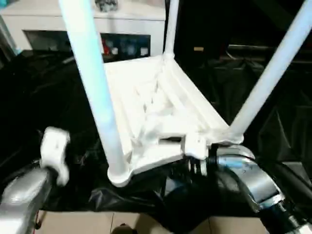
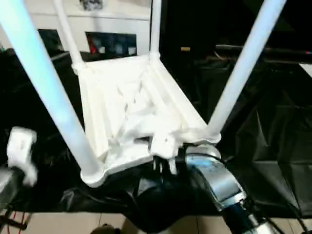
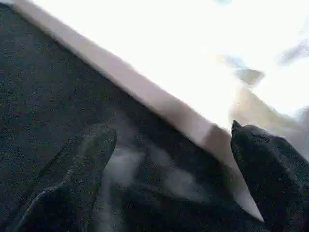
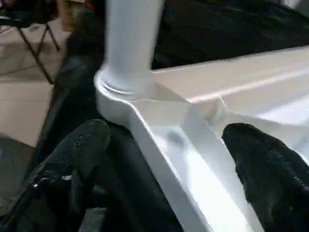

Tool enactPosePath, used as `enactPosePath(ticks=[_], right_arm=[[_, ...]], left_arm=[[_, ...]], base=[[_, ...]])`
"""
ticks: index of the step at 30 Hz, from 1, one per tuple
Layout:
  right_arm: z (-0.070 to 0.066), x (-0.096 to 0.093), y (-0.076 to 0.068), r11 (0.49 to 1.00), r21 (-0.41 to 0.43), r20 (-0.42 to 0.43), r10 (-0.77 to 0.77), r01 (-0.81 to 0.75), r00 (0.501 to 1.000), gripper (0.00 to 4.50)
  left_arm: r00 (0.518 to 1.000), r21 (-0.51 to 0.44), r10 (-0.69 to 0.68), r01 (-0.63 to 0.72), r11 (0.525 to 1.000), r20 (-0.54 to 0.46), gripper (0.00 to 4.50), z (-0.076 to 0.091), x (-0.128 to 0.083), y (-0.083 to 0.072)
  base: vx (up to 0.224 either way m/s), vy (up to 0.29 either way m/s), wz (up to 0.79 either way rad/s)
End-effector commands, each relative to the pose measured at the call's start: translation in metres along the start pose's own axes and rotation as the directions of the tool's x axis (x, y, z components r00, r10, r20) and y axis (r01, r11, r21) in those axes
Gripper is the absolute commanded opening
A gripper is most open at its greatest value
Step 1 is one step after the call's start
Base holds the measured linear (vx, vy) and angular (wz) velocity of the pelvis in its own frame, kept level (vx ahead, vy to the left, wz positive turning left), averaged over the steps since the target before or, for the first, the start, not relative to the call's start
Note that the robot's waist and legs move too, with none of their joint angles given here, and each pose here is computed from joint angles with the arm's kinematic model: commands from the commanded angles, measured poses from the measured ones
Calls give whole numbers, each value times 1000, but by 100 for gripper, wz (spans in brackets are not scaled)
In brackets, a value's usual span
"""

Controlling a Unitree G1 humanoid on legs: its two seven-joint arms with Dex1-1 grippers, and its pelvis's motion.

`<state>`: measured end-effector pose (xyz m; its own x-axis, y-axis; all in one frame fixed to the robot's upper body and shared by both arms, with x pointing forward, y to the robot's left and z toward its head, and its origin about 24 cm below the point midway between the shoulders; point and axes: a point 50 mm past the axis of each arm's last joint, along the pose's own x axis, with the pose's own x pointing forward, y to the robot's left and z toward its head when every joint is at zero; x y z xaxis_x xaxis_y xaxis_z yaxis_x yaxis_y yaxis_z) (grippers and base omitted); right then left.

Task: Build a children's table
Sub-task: Rotate table base, then flip table

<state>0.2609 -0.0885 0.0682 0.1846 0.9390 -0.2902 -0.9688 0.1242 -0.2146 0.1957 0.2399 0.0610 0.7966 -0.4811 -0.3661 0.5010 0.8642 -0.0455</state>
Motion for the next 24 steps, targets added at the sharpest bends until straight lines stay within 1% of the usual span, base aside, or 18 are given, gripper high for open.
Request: enactPosePath(ticks=[1,2,3,4,7,9,11,12,14,16,17,18,19,22,23,24], right_arm=[[4,4,-7,998,-55,-11,-16,15,1000,433],[4,4,-7,998,-55,-11,-16,15,1000,433],[6,5,-9,998,-57,-8,-27,27,1000,433],[7,6,-10,998,-59,-7,-32,31,999,433],[7,8,-13,996,-70,-8,-56,55,998,433],[7,9,-14,995,-75,-10,-65,64,998,433],[6,12,-14,995,-79,-8,-66,65,998,433],[5,13,-14,995,-78,-5,-68,67,998,433],[6,14,-14,994,-75,-1,-74,73,997,433],[7,15,-12,994,-76,3,-73,73,997,433],[7,15,-11,994,-75,4,-74,74,997,433],[7,15,-11,994,-75,5,-74,75,997,433],[6,13,-10,994,-71,5,-82,82,997,433],[5,9,-8,993,-54,10,-102,102,995,433],[4,7,-7,993,-49,13,-108,109,994,433],[4,4,-4,992,-23,29,-125,126,992,433]], left_arm=[[979,-5,-206,206,979,-14,443,2,-15,-18],[979,-5,-206,206,979,-14,443,2,-15,-18],[964,-21,-264,264,964,-36,443,-1,-25,-23],[960,-35,-278,277,960,-44,443,-2,-28,-24],[944,-76,-330,327,942,-28,443,1,-37,-31],[940,-88,-339,335,938,-30,443,2,-35,-34],[948,-70,-316,314,947,-31,443,4,-25,-38],[960,-52,-280,279,959,-25,443,5,-16,-38],[972,-25,-233,232,972,-22,443,5,-9,-37],[996,9,-94,94,996,2,443,5,4,-27],[1000,-11,7,-7,1000,30,443,7,8,-18],[996,-40,67,-65,997,53,443,9,11,-13],[994,-30,88,-86,996,70,443,12,11,-12],[991,-27,94,-92,995,94,443,16,10,-15],[987,-36,120,-117,993,107,443,17,9,-13],[971,-38,205,-201,979,126,443,18,8,-5]], base=[[0,0,0],[0,0,0],[0,0,0],[0,0,0],[0,0,0],[0,0,0],[0,0,0],[0,0,0],[0,0,0],[0,0,0],[0,0,0],[0,0,0],[0,0,0],[0,0,0],[0,0,0],[0,0,0]])
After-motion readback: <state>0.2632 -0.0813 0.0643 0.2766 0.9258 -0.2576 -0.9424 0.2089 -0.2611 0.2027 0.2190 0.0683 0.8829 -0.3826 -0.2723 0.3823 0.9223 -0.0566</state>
